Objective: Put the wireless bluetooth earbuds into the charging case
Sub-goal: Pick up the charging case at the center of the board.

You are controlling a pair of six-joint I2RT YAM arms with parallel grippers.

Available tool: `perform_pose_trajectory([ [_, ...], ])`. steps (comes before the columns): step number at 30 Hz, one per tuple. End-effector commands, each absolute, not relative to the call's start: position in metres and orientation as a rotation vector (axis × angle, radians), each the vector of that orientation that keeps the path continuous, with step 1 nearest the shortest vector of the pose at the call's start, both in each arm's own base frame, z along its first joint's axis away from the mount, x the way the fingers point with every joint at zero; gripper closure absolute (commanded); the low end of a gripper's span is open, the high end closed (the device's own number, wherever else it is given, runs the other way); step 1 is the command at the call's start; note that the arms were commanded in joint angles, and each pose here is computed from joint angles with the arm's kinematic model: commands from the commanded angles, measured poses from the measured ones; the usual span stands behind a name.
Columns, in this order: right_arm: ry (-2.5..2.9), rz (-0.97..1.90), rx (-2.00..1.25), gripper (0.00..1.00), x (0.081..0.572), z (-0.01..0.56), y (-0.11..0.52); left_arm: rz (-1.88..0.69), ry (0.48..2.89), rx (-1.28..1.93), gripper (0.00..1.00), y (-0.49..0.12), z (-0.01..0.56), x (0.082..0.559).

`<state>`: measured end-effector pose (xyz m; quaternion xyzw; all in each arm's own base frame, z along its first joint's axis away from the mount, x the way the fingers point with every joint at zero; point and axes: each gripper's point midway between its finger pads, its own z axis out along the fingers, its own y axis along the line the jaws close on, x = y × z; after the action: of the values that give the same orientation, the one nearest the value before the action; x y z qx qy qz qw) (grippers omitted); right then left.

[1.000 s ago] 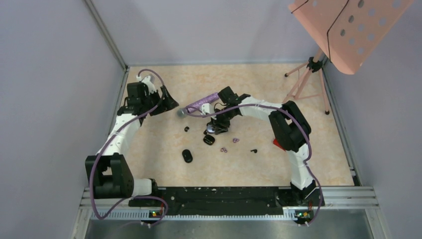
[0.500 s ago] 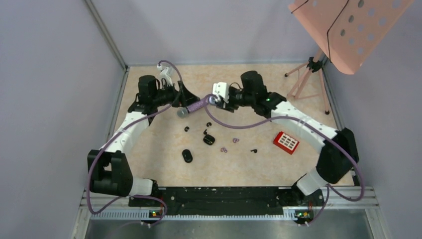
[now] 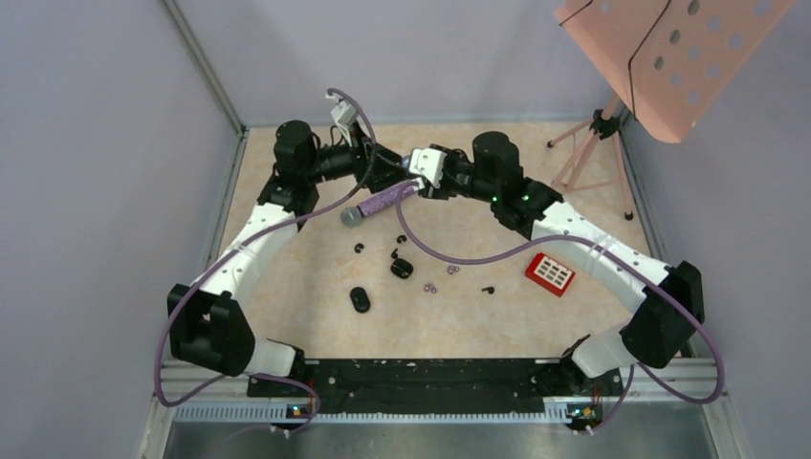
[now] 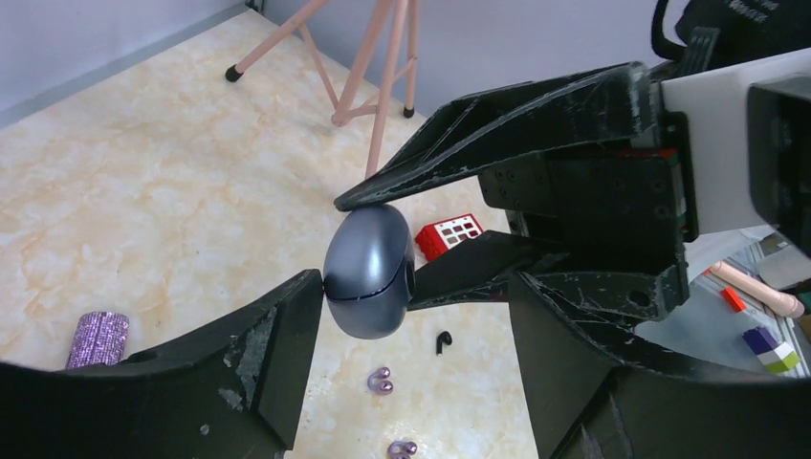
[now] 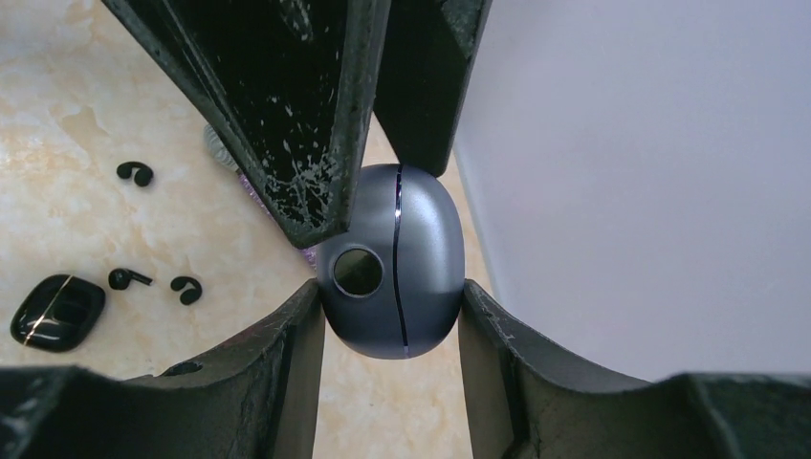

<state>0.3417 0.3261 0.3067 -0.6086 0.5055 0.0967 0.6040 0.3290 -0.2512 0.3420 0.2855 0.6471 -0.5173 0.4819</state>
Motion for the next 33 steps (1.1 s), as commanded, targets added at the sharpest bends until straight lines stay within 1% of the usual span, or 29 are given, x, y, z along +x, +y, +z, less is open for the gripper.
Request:
perform_pose_trajectory([
  [1,1.093,0.204,-1.304,0.67,0.342,0.351,0.328,-1.237,1.527,0.730,0.24,-0.256,0.352,0.337],
  [5,1.068,0.203,-1.295,0.68,0.339,0.357,0.329,-1.223,1.547,0.682,0.25,-0.256,0.351,0.347],
  [7,1.068,0.196,-1.303,0.68,0.338,0.355,0.328,-1.212,1.543,0.671,0.20,-0.255,0.354,0.349],
  [9,1.064,0.194,-1.303,0.68,0.337,0.355,0.328,-1.206,1.541,0.668,0.19,-0.255,0.355,0.350],
  [12,1.048,0.196,-1.294,0.69,0.335,0.359,0.328,-1.246,1.557,0.695,0.27,-0.258,0.351,0.346],
  [16,1.050,0.195,-1.296,0.69,0.334,0.358,0.331,-1.303,1.561,0.741,0.39,-0.263,0.345,0.339],
  [21,1.008,0.194,-1.266,0.69,0.331,0.370,0.334,-1.319,1.565,0.759,0.43,-0.266,0.341,0.338],
  [26,1.002,0.193,-1.279,0.69,0.327,0.368,0.336,-1.341,1.555,0.757,0.61,-0.268,0.343,0.339],
  [28,1.003,0.191,-1.285,0.67,0.327,0.366,0.335,-1.348,1.545,0.763,0.77,-0.268,0.344,0.339],
  [29,1.008,0.192,-1.289,0.62,0.326,0.364,0.335,-1.350,1.544,0.764,0.84,-0.268,0.344,0.339],
  [31,1.047,0.205,-1.318,0.45,0.325,0.354,0.334,-1.355,1.537,0.777,0.96,-0.268,0.344,0.337],
  [32,1.080,0.217,-1.335,0.38,0.323,0.349,0.333,-1.356,1.532,0.790,0.99,-0.269,0.344,0.336],
  [33,1.121,0.231,-1.357,0.34,0.321,0.343,0.331,-1.351,1.527,0.804,1.00,-0.268,0.342,0.334],
])
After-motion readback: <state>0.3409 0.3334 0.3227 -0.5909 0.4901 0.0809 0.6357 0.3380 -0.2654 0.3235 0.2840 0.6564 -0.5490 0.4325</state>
